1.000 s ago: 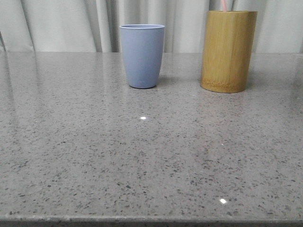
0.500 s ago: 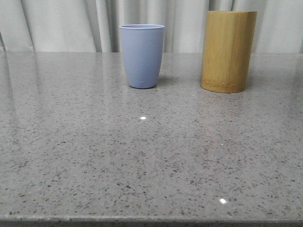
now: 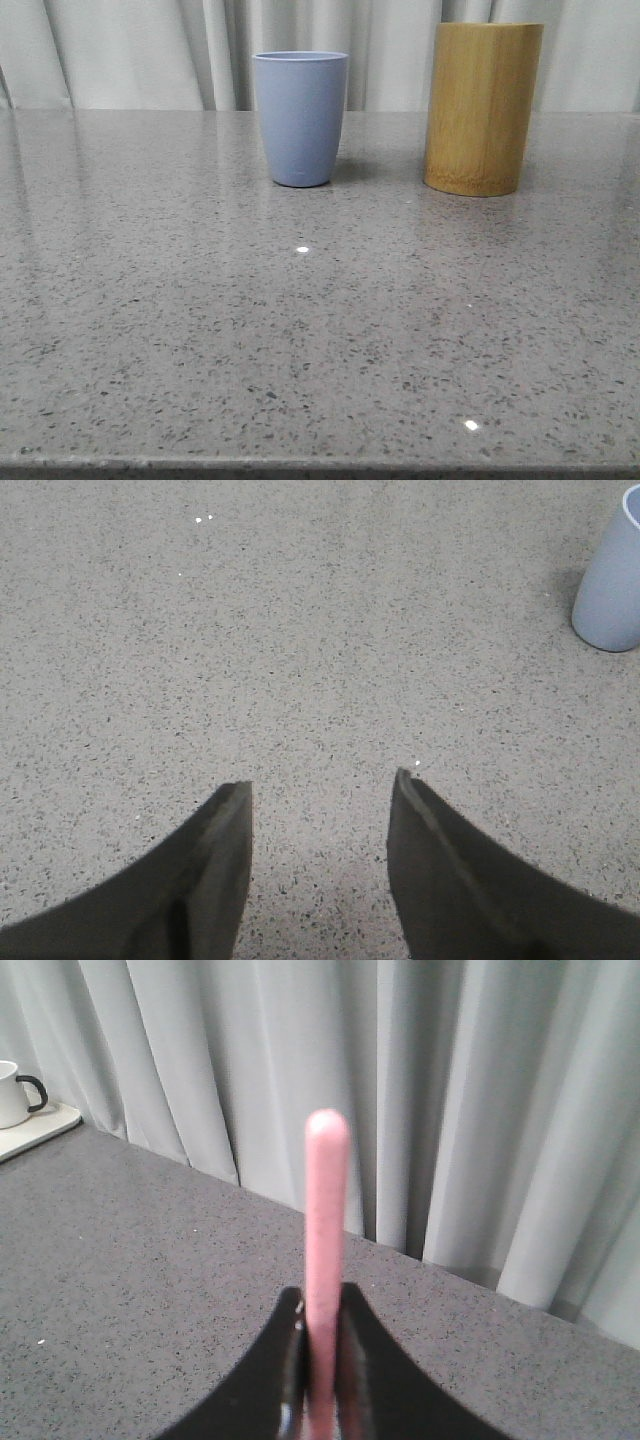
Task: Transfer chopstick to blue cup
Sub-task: 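Carry the straw with the right gripper over the blue cup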
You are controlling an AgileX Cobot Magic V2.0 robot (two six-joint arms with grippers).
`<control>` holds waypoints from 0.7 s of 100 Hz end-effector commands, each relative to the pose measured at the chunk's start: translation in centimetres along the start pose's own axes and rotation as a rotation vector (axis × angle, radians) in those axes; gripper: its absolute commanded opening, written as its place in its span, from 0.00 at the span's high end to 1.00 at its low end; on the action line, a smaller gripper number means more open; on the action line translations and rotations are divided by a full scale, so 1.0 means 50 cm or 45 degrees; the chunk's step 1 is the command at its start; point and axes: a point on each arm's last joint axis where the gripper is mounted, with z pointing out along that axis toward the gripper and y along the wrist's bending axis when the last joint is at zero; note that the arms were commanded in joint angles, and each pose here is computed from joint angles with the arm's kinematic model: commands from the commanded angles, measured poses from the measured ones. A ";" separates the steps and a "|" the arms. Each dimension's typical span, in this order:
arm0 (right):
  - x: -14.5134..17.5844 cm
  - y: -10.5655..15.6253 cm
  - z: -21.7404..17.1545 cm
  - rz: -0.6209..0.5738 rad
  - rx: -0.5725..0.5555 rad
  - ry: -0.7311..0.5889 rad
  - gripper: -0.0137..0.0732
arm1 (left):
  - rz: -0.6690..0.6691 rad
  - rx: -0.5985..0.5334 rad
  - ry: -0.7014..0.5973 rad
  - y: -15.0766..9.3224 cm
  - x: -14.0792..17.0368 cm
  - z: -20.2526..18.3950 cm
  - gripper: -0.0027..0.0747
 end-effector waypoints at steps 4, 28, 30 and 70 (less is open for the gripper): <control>-0.045 0.005 -0.020 -0.014 -0.016 -0.178 0.93 | -0.012 0.018 -0.124 -0.003 -0.026 -0.012 0.56; 0.002 0.001 0.046 -0.014 -0.010 -0.104 0.93 | -0.012 0.018 -0.124 -0.003 -0.026 -0.012 0.56; 0.007 0.000 0.051 -0.014 -0.009 -0.093 0.93 | -0.012 0.018 -0.124 -0.003 -0.026 -0.012 0.56; 0.065 -0.005 0.106 -0.014 0.004 0.061 0.68 | -0.012 0.018 -0.124 -0.003 -0.026 -0.012 0.56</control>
